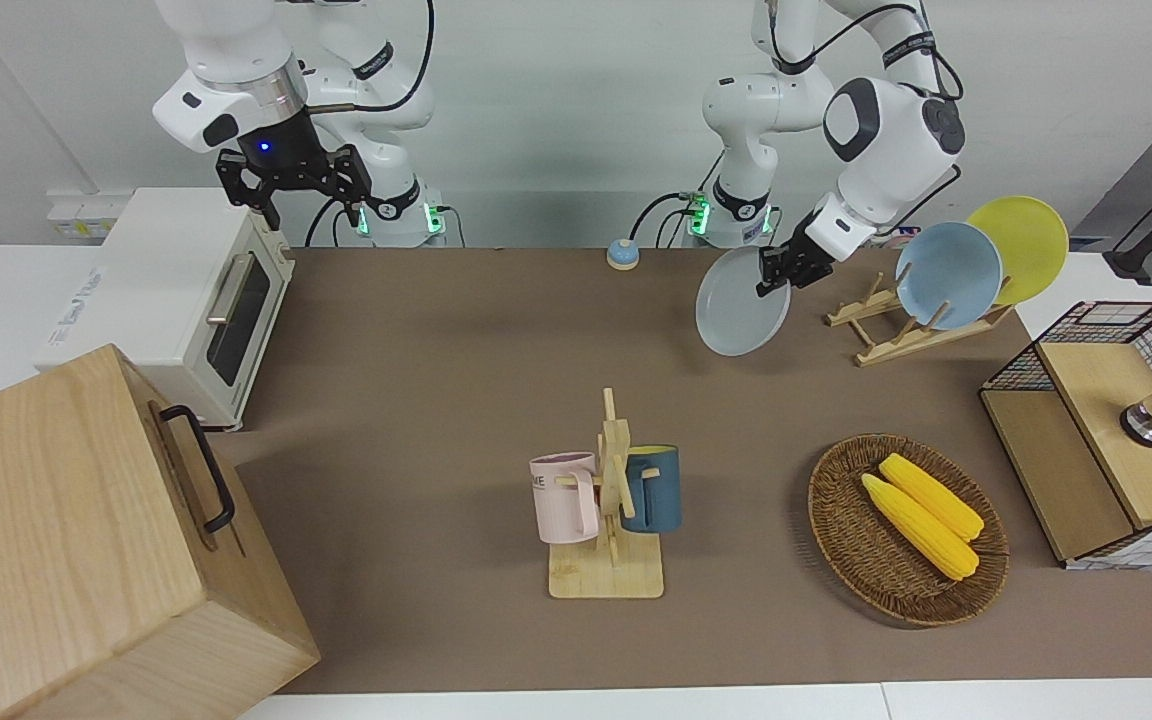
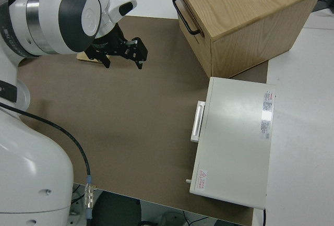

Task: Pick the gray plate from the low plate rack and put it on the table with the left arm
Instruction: 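Carry the plate away from the rack and lower it onto the table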

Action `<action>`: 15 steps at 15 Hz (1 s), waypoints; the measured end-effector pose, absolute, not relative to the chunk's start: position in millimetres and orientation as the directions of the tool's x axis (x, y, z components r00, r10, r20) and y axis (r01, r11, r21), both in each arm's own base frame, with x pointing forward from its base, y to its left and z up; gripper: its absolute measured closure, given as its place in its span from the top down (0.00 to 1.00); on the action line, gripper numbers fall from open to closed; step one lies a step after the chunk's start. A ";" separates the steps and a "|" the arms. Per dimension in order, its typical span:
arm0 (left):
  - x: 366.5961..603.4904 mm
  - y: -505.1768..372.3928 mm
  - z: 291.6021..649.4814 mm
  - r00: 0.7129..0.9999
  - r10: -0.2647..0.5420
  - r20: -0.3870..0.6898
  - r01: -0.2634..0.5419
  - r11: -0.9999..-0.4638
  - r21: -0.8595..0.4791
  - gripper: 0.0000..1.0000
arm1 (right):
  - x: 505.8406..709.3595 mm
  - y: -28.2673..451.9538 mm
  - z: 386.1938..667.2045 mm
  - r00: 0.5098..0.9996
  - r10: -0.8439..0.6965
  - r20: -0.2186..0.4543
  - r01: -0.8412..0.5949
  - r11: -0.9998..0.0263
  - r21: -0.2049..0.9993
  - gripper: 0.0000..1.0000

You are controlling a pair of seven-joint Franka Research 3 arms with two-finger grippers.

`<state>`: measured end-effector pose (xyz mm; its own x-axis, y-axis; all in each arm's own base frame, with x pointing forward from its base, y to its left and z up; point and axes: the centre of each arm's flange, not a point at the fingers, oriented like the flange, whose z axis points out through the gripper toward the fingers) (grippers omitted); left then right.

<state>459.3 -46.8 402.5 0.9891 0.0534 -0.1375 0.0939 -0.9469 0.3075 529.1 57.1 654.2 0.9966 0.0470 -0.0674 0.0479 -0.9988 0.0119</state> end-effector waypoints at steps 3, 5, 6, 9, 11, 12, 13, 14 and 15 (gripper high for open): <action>463.0 -45.5 390.8 0.989 0.056 -0.137 0.096 -0.948 0.304 0.09 | 529.1 57.1 654.2 0.997 0.047 -0.067 0.048 -0.999 0.012 0.99; 463.7 -44.0 378.6 0.989 0.056 -0.137 0.096 -0.949 0.299 0.09 | 529.1 57.1 654.2 0.997 0.047 -0.067 0.048 -0.999 0.012 0.99; 464.0 -43.3 374.6 0.989 0.052 -0.137 0.091 -0.950 0.299 0.09 | 529.1 57.1 654.2 0.997 0.047 -0.067 0.048 -0.999 0.012 0.99; 464.3 -42.6 374.0 0.990 0.043 -0.134 0.082 -0.950 0.300 0.09 | 529.1 57.1 654.2 0.997 0.047 -0.067 0.048 -0.999 0.012 0.99; 464.3 -42.6 374.0 0.990 0.041 -0.134 0.080 -0.950 0.301 0.09 | 529.1 57.1 654.2 0.997 0.047 -0.067 0.048 -0.999 0.012 0.99; 464.3 -42.7 373.9 0.990 0.039 -0.133 0.078 -0.950 0.301 0.10 | 529.2 57.1 654.2 0.997 0.047 -0.067 0.048 -0.999 0.012 0.99; 464.0 -42.4 373.2 0.990 0.035 -0.134 0.073 -0.952 0.297 0.17 | 529.1 57.1 654.2 0.997 0.047 -0.067 0.048 -0.999 0.012 0.99; 463.7 -42.3 372.4 0.990 0.031 -0.135 0.070 -0.953 0.293 0.27 | 529.2 57.1 654.2 0.997 0.047 -0.067 0.048 -0.999 0.012 0.99; 463.3 -42.2 371.5 0.990 0.029 -0.136 0.068 -0.954 0.292 0.37 | 529.2 57.1 654.2 0.997 0.047 -0.067 0.048 -0.999 0.012 0.99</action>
